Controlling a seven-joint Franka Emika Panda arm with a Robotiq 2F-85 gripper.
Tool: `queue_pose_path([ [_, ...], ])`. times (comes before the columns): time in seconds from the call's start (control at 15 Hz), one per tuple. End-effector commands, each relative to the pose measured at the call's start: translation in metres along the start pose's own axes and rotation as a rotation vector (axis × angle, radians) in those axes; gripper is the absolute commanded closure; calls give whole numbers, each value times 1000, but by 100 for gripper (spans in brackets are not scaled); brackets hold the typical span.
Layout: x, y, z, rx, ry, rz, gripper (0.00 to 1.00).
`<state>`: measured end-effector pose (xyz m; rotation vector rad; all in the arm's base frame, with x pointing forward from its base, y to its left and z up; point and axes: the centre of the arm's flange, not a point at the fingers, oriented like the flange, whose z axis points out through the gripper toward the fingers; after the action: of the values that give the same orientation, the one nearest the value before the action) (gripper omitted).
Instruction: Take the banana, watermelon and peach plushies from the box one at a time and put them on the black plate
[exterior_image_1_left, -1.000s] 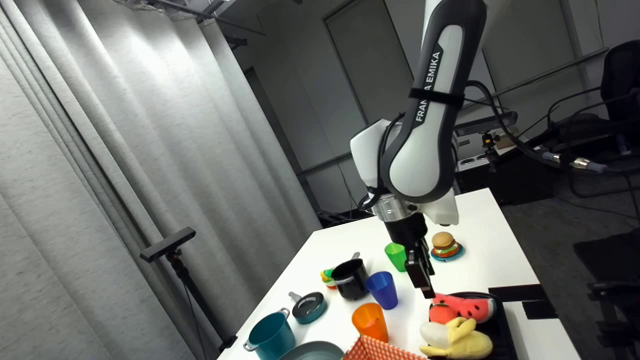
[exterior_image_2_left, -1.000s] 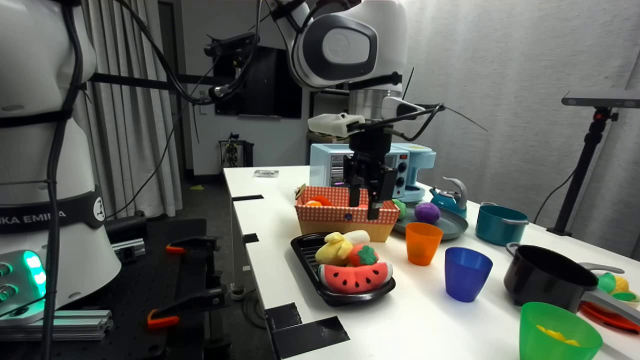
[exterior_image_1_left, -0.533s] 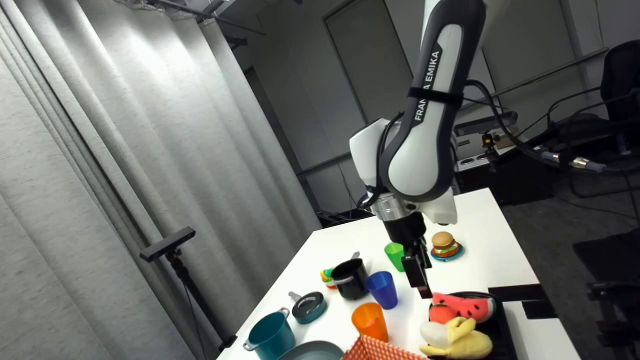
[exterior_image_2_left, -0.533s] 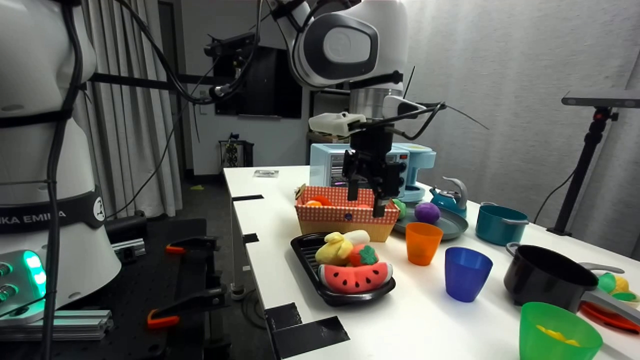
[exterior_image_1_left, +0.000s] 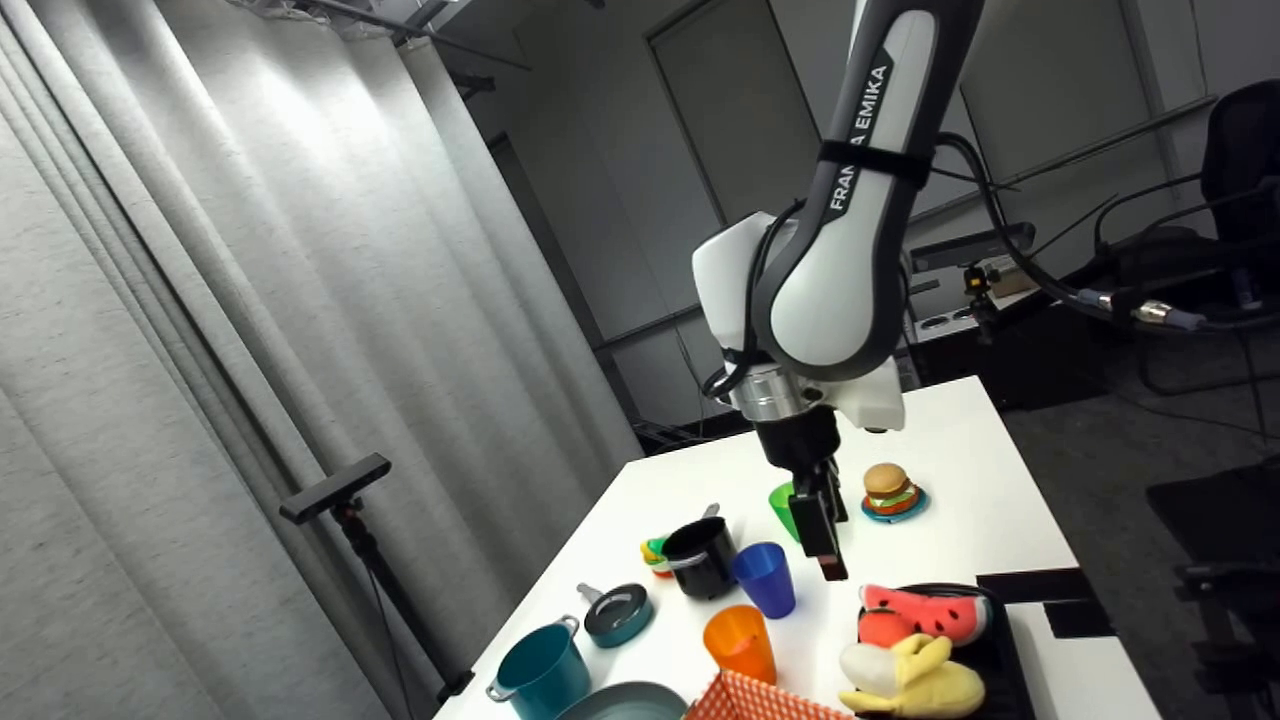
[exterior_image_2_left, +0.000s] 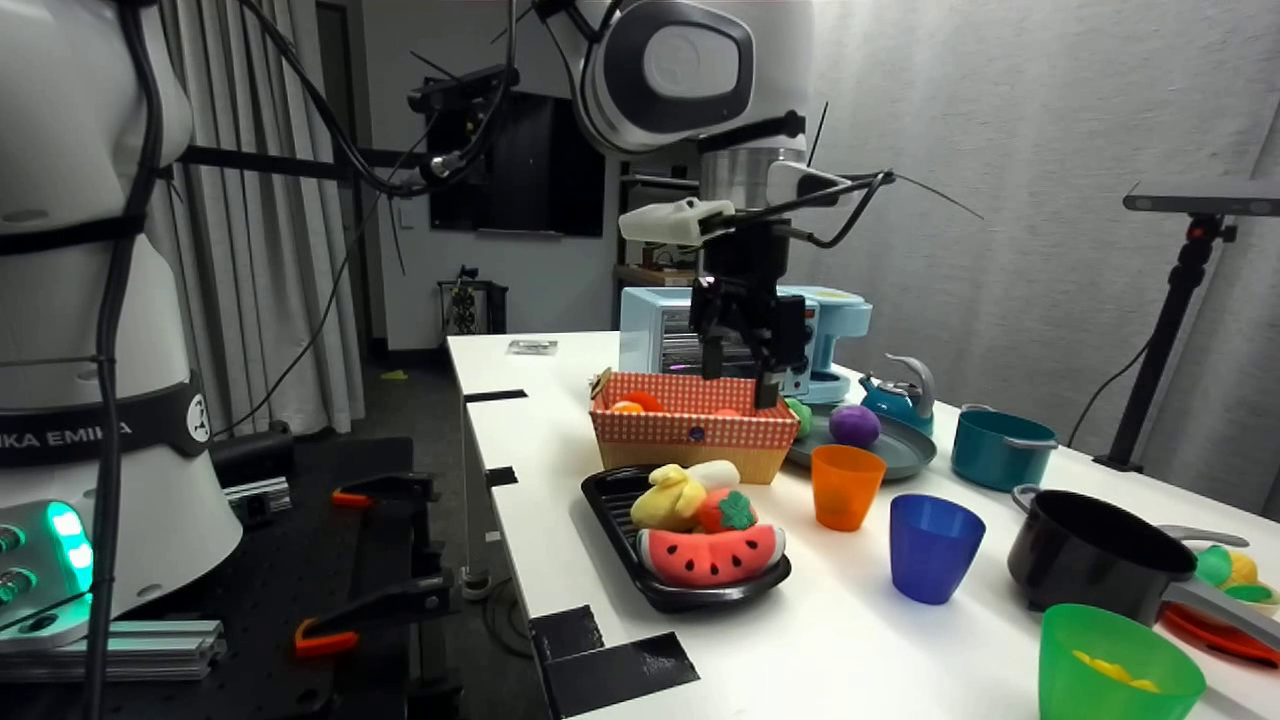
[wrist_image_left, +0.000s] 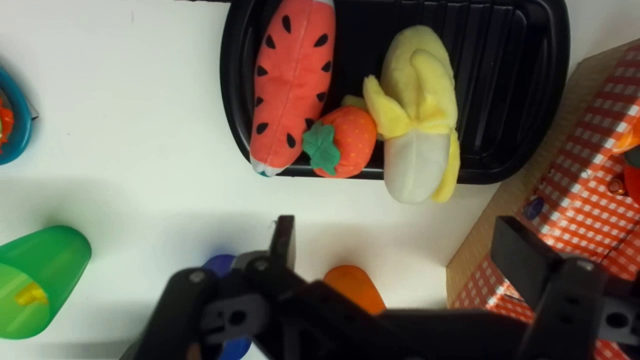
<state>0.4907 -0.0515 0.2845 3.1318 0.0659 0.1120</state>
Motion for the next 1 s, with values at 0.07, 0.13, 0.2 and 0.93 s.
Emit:
queue_pose_path([
  [0.07, -15, -14, -33, -10, 23, 1, 0],
  [0.13, -18, -18, -38, -12, 29, -3, 0],
  [0.2, -21, -22, -42, -15, 34, -9, 0],
  [0.93, -49, -62, -71, -47, 47, -66, 0],
])
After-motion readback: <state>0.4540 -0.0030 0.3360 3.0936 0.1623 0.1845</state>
